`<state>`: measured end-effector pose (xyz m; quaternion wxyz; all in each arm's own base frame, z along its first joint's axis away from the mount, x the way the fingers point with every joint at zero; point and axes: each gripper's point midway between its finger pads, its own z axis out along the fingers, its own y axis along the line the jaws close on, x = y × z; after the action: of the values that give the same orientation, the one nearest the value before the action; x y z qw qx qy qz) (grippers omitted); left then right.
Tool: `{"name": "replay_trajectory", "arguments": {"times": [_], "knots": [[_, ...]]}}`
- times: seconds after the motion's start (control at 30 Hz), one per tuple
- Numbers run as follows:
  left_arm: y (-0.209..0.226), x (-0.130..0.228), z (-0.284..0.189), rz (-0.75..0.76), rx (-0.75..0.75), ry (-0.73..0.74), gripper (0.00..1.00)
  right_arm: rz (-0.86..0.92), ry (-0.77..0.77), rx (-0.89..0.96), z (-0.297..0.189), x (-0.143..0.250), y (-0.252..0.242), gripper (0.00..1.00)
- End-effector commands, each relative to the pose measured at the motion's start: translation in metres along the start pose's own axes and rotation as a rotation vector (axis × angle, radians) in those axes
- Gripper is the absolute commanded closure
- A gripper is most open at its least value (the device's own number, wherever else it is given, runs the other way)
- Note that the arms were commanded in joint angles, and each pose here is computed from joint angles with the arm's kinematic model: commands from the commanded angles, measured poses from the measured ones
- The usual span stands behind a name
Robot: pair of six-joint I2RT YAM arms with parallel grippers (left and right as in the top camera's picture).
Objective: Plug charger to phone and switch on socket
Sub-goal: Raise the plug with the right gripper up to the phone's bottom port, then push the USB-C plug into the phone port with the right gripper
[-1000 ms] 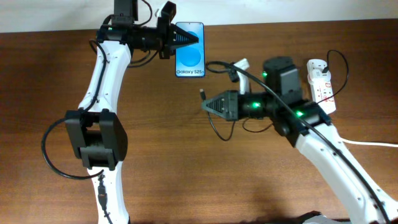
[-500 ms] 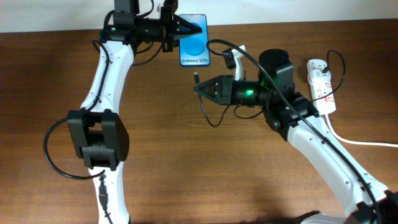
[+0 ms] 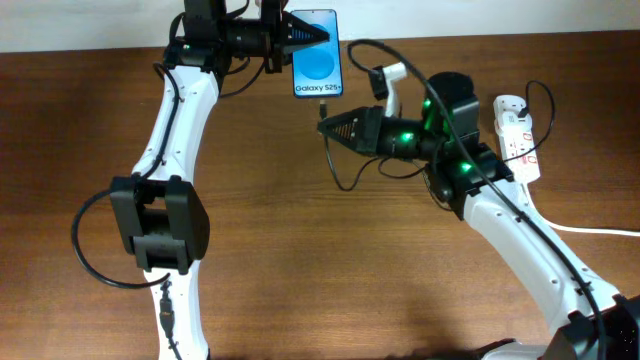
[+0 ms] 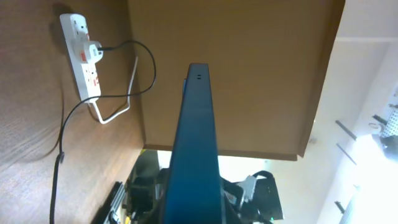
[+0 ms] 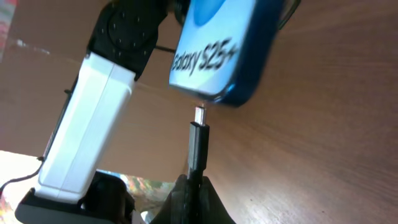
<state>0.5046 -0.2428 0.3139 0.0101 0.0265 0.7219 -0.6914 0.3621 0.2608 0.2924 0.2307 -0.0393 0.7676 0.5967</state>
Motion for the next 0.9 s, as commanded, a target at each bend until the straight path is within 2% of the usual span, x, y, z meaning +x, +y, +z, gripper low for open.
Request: {"name": "replay_trajectory", "arguments": {"times": [0.0, 0.87], "knots": [[-0.022, 0.006, -0.003, 0.025, 0.007, -0.002, 1.00, -0.002, -0.008, -0.006, -0.002, -0.003, 0.002, 0.96], [-0.026, 0.008, 0.009, 0.071, 0.009, 0.008, 1.00, -0.018, -0.012, -0.028, -0.002, -0.005, 0.007, 0.96]]}}
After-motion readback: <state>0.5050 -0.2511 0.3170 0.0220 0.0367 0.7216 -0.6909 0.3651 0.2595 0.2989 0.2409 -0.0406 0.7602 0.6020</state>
